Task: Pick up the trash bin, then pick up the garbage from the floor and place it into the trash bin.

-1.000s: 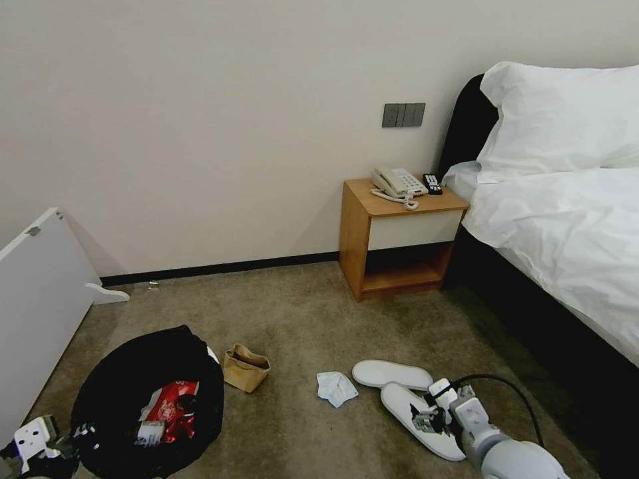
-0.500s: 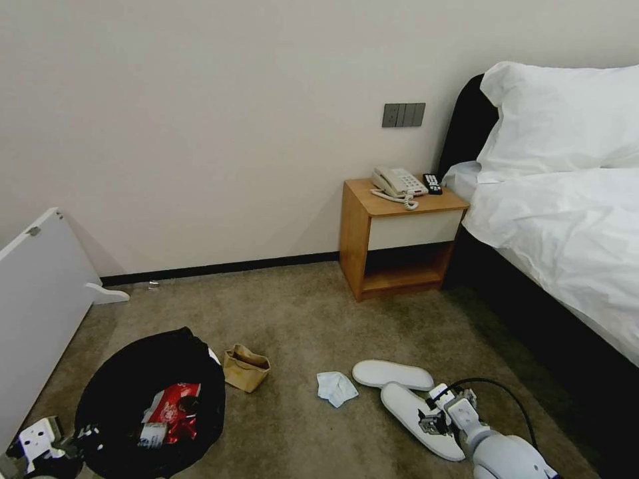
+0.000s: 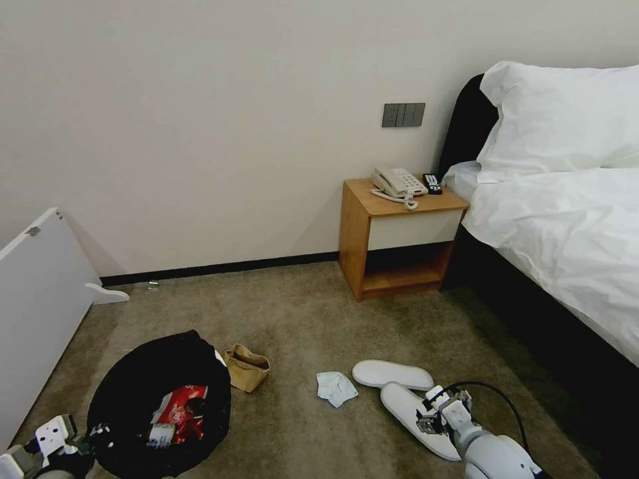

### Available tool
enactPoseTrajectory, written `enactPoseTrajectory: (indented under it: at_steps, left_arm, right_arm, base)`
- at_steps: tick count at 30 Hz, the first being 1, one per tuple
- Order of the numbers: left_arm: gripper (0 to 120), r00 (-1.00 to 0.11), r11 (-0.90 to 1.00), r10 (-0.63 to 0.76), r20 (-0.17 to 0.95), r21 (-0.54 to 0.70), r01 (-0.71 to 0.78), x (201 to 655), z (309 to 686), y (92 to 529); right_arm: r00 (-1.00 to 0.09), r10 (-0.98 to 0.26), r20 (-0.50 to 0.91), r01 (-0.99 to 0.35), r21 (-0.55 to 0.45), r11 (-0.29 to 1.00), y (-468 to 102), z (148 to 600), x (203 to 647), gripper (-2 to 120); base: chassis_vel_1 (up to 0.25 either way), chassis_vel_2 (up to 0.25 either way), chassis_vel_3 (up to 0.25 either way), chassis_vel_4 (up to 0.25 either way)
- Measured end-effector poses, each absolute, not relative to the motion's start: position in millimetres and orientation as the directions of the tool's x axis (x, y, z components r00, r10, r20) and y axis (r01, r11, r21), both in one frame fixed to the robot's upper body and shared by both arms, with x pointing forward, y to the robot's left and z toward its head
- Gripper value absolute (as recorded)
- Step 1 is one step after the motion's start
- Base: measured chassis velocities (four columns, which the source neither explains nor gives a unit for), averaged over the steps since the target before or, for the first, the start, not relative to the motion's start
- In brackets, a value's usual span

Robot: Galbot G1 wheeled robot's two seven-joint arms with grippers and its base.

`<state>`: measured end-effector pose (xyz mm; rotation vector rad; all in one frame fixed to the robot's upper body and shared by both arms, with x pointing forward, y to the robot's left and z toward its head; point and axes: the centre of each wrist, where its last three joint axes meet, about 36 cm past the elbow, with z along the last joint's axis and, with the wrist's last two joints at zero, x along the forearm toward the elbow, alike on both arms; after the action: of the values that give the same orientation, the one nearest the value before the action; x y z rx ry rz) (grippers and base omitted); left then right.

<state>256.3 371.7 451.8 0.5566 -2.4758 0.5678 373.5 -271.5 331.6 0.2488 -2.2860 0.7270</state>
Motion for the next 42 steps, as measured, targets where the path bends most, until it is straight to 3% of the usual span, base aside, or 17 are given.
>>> enactPoseTrajectory:
  at_steps: [42]
  left_arm:
    - [2, -0.766, 0.825, -0.264, 0.586, -0.275, -0.495, 259.7, 446.4, 373.3]
  right_arm:
    - [-0.718, -0.01, 0.696, -0.43, -0.433, 0.793, -262.9, 277.5, 388.9, 100]
  base:
    - [0.0, 0.0, 0.0, 0.0]
